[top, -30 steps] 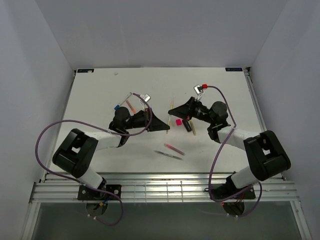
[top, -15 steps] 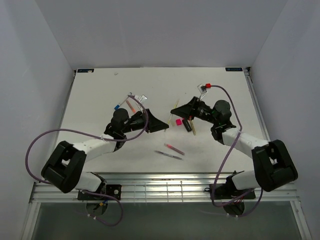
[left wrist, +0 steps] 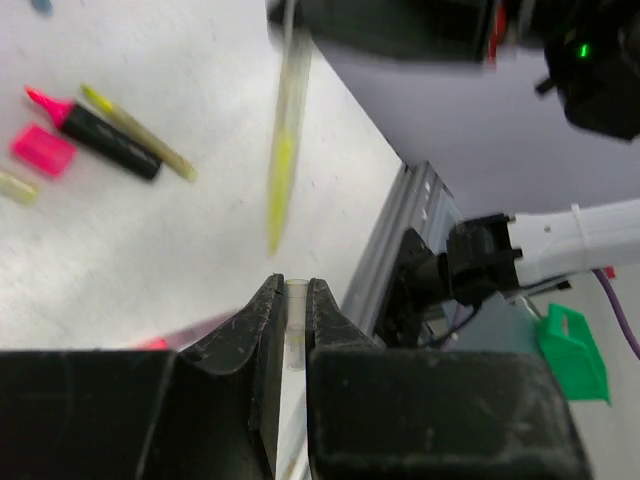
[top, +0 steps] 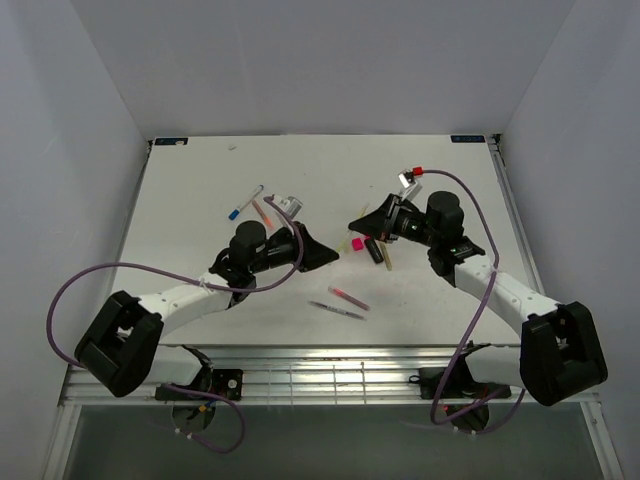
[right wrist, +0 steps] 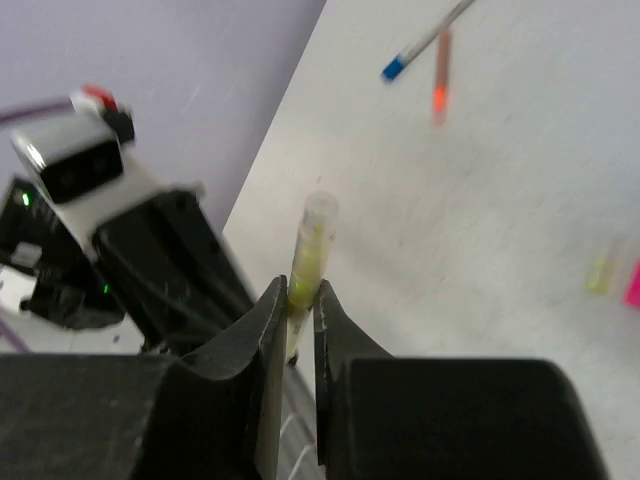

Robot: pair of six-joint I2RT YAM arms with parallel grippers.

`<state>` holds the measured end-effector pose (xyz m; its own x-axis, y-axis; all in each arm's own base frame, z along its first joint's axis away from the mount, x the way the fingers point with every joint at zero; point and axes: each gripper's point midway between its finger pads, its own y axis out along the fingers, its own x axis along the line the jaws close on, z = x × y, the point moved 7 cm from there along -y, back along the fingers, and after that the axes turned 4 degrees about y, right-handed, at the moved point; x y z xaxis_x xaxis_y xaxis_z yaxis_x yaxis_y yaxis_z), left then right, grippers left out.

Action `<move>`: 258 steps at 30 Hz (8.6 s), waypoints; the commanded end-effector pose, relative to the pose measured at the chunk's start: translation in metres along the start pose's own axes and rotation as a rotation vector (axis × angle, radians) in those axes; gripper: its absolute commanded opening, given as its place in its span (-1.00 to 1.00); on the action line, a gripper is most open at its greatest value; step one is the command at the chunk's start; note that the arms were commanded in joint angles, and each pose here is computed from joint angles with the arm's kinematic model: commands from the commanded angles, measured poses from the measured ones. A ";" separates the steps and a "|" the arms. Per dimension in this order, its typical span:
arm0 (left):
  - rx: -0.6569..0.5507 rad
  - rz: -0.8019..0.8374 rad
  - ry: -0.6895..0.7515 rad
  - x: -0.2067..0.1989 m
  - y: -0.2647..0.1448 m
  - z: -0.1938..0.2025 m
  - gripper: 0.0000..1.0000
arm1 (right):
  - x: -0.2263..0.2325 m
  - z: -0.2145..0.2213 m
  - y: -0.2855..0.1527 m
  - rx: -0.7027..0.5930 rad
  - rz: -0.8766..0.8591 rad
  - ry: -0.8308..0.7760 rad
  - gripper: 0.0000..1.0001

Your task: Open the pen caps

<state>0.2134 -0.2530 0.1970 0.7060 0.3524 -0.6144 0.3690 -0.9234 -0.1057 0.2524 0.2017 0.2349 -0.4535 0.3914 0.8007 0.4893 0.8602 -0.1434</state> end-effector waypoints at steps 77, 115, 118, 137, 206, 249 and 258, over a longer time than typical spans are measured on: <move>0.112 -0.680 -0.279 0.125 0.089 0.019 -0.07 | -0.181 -0.020 -0.011 0.341 0.687 0.004 -0.13; -0.027 -0.557 -0.170 0.052 0.020 -0.017 0.11 | -0.237 -0.073 0.069 0.253 1.150 -0.115 -0.43; -0.025 -0.570 -0.163 0.050 0.017 -0.018 0.12 | -0.241 -0.066 0.070 0.270 1.142 -0.103 -0.63; 0.028 -0.318 -0.280 0.052 0.023 -0.066 0.23 | -0.096 -0.037 0.024 0.221 0.478 -0.284 -0.85; 0.024 -0.570 -0.424 0.071 0.046 -0.067 -1.00 | -0.038 0.062 0.040 0.269 0.673 -0.633 -0.85; 0.152 -0.342 -0.463 0.099 0.055 0.005 -1.00 | -0.144 0.004 -0.059 0.180 0.903 -0.158 -0.85; 0.180 -0.371 -0.473 0.115 0.070 0.016 -0.98 | -0.163 0.007 -0.052 0.244 0.862 -0.097 -0.74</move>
<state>0.3020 -0.2753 0.0929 0.1520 0.5959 -0.7886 0.3749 -0.7730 -0.5118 0.2854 0.0882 0.1002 -0.0344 0.9627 0.2685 0.5181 0.2469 -0.8189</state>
